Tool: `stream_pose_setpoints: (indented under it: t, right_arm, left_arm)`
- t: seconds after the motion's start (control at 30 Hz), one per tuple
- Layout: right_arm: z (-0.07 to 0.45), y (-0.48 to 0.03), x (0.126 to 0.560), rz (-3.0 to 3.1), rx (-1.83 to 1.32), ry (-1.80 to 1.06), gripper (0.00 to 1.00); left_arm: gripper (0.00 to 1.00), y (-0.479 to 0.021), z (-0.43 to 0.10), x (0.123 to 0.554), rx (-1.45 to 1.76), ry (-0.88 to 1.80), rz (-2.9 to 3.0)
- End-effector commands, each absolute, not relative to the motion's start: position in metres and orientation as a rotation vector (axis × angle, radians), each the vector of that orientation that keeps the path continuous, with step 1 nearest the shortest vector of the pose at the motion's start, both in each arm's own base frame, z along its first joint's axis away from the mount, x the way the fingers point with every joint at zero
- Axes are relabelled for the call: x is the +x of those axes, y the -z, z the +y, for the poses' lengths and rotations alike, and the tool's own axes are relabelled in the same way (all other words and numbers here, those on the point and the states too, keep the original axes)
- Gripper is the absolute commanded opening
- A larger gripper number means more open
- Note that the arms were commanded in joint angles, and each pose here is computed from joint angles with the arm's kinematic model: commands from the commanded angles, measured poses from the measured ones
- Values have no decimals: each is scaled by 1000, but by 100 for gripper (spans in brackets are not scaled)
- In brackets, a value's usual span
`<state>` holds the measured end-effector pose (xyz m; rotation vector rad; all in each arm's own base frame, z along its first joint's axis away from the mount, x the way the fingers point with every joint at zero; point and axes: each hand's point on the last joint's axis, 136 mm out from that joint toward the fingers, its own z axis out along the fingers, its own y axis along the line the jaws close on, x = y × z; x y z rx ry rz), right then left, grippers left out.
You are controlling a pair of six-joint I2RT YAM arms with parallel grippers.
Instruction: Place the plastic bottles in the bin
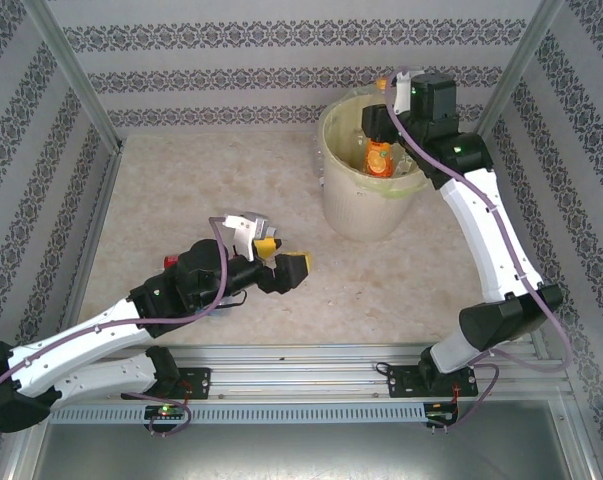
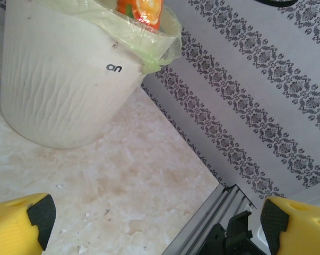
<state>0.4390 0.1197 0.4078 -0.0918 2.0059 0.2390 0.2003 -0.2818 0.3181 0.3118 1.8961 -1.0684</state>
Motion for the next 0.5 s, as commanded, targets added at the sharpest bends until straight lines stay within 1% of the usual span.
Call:
stream_pose_setpoints:
  t: [0.0, 0.1, 0.23, 0.47]
  right_arm:
    - [74, -417, 437, 1979, 138, -32, 58]
    - [63, -430, 440, 1903, 190, -26, 58]
    - [76, -427, 457, 1928, 144, -80, 59]
    - [104, -381, 484, 2073, 66, -170, 63]
  left_arm:
    - [100, -323, -282, 201, 306, 1089, 1881]
    - [100, -324, -281, 200, 307, 1085, 1884]
    - [100, -324, -280, 201, 307, 1076, 1887]
    - [100, -320, -274, 201, 300, 1038, 1913]
